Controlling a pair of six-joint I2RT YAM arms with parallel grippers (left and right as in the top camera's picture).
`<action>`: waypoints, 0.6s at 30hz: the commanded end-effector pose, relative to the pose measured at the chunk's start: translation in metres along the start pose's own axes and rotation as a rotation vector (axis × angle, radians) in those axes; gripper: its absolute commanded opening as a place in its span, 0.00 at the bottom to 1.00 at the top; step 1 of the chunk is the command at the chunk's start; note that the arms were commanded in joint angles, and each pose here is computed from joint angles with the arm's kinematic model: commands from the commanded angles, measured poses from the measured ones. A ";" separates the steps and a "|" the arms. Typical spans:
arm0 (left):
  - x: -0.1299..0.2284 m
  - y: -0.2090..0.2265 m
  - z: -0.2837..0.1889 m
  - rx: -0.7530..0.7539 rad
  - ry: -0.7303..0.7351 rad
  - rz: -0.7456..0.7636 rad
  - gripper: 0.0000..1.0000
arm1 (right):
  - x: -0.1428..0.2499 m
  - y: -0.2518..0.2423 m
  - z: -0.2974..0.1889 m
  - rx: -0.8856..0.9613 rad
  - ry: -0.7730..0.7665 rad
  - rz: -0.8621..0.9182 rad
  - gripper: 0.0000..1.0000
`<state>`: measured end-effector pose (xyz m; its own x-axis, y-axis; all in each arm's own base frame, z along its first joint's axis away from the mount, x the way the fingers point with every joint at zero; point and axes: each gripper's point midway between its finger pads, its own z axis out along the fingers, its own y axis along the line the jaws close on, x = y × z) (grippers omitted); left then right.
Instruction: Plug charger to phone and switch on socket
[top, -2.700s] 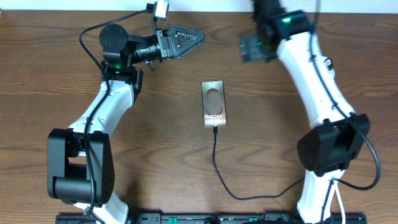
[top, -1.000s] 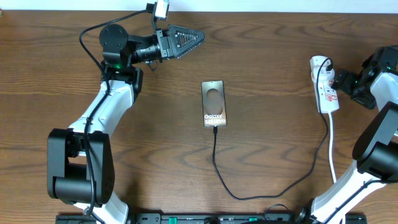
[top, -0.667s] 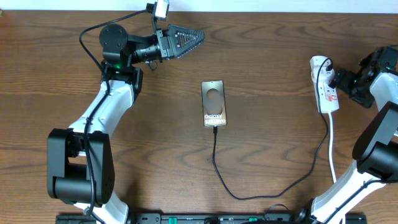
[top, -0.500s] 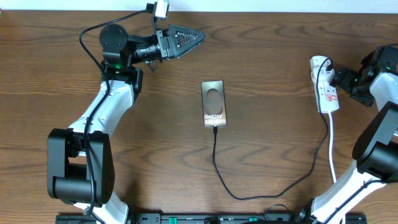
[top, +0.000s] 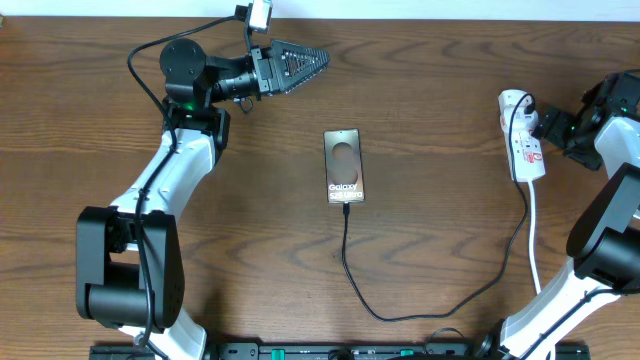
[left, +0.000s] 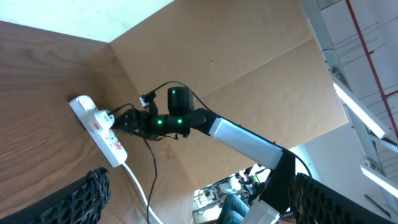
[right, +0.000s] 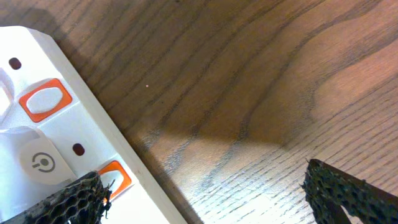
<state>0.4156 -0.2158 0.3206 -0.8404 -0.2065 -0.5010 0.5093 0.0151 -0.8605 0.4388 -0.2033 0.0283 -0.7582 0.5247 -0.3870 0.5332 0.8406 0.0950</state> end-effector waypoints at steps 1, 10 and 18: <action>-0.005 -0.011 -0.001 0.007 -0.010 0.039 0.93 | -0.001 0.001 0.000 0.007 -0.011 -0.009 0.99; -0.005 -0.011 -0.001 0.008 -0.010 0.039 0.93 | -0.013 -0.011 -0.001 0.076 -0.064 -0.007 0.99; -0.005 -0.011 -0.001 0.007 -0.010 0.039 0.93 | -0.010 -0.006 0.002 0.051 -0.050 -0.008 0.99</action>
<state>0.4157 -0.2156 0.3206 -0.8404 -0.2068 -0.5010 0.5093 0.0153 -0.8605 0.4454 -0.2193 0.0341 -0.7329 0.5126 -0.4474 0.5551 0.8307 0.0425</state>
